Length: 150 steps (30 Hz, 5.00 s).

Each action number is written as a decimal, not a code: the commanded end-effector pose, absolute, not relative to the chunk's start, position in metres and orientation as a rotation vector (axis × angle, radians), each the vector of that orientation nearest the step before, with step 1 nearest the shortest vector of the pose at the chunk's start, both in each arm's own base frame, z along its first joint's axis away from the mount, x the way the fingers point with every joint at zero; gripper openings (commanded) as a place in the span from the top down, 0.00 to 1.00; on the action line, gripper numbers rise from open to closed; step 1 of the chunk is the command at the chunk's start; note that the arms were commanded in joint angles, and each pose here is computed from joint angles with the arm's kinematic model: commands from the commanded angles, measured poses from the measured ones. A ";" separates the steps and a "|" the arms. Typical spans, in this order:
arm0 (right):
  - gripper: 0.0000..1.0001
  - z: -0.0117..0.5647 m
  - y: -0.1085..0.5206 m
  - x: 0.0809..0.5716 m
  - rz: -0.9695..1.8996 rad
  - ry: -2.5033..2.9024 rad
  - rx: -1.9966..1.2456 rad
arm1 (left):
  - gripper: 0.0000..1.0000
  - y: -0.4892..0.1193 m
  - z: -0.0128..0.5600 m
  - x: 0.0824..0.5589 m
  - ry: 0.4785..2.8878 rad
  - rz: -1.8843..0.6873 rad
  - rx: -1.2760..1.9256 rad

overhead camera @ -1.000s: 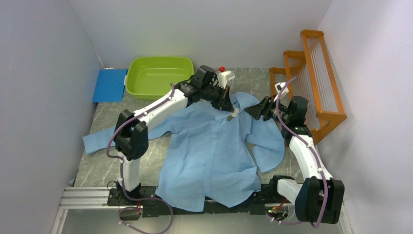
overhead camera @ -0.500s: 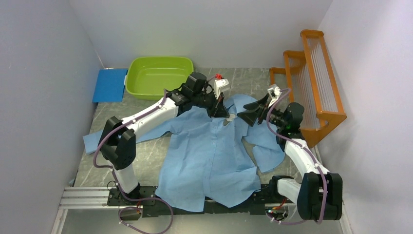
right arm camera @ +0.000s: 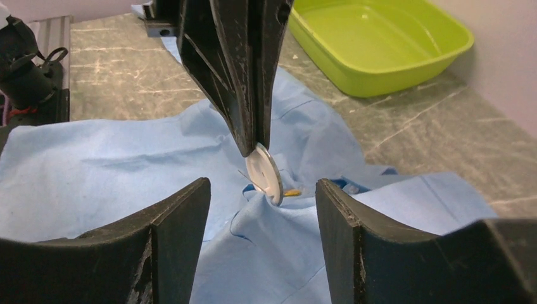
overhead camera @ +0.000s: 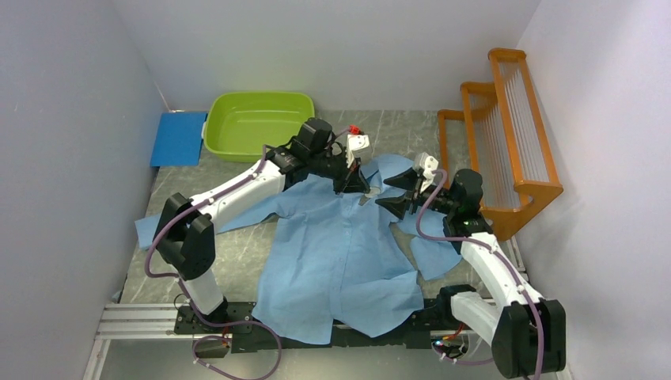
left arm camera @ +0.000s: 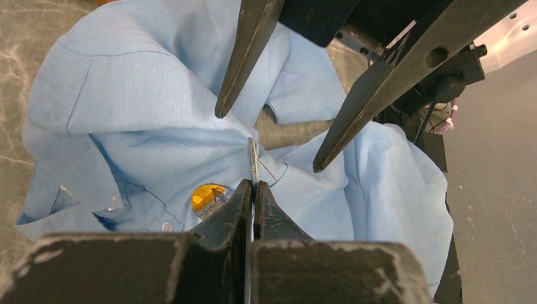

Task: Pin the brooch onto the clothing
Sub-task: Pin the brooch to the clothes.

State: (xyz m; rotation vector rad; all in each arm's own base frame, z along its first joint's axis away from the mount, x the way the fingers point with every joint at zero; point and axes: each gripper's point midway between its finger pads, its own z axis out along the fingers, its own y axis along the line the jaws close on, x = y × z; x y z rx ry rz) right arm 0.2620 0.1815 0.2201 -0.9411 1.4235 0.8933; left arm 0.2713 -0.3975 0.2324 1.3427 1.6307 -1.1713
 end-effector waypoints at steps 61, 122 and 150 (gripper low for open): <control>1.00 0.292 0.215 0.228 0.941 1.108 -1.130 | 0.58 -0.377 0.301 0.248 1.086 -1.097 1.158; 0.51 0.266 0.196 0.228 0.735 1.196 -1.131 | 0.97 -0.372 0.283 0.233 1.162 -1.014 1.322; 0.68 0.272 0.207 0.255 0.770 1.284 -1.071 | 0.97 -0.369 0.291 0.238 1.197 -0.918 1.303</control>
